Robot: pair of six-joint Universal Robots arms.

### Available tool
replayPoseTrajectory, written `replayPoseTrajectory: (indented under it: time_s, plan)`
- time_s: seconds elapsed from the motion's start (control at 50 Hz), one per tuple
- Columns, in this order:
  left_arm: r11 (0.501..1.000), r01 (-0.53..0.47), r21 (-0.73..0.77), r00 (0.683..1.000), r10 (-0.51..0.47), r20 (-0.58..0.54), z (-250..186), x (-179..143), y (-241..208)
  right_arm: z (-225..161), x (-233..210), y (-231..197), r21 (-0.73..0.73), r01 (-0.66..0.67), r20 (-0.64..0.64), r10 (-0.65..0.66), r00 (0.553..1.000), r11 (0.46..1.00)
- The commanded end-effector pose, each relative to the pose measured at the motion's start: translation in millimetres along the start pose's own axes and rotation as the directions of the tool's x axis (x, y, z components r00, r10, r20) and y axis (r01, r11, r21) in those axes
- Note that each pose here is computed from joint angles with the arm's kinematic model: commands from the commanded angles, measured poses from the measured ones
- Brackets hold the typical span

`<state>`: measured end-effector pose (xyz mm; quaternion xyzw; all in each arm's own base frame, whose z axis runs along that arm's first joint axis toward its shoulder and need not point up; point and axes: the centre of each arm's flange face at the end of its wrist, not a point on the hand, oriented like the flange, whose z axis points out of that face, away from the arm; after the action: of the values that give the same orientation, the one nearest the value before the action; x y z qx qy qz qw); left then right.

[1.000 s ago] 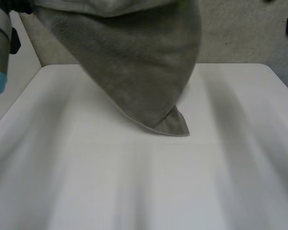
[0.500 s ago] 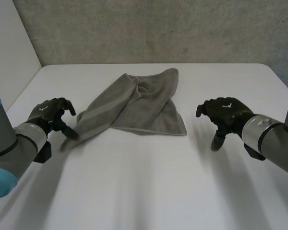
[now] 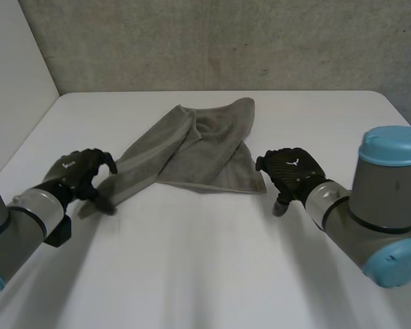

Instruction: Fold the towel.

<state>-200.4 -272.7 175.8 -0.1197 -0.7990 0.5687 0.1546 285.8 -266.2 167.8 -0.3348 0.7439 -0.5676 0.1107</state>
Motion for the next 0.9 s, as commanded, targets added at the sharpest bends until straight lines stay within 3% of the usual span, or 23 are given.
replayPoseTrajectory:
  time_s: [0.02,0.16,0.48,0.56,0.66,0.9]
  plan:
    - [0.987,-0.159,-0.002,0.987,0.158,-0.026,9,2,20,29,-9,3,0.019,-0.034,0.008,0.034,0.999,0.999]
    - [0.966,-0.256,0.036,0.966,0.255,0.044,39,-10,31,58,-20,3,0.049,-0.028,0.027,0.027,0.999,0.998]
    - [0.961,-0.273,0.034,0.956,0.267,0.118,85,-29,38,92,-28,15,0.039,-0.019,0.02,0.018,1.0,0.999]
    - [0.953,-0.303,0.022,0.94,0.295,0.169,96,-37,38,96,-30,22,0.003,-0.023,0.032,0.023,0.999,1.0]
    - [0.947,-0.319,0.019,0.925,0.307,0.222,102,-46,35,96,-30,22,-0.006,-0.025,0.036,0.025,0.999,1.0]
    - [0.947,-0.32,0.029,0.923,0.305,0.236,105,-48,31,105,-31,26,0.002,-0.025,0.03,0.025,0.999,1.0]
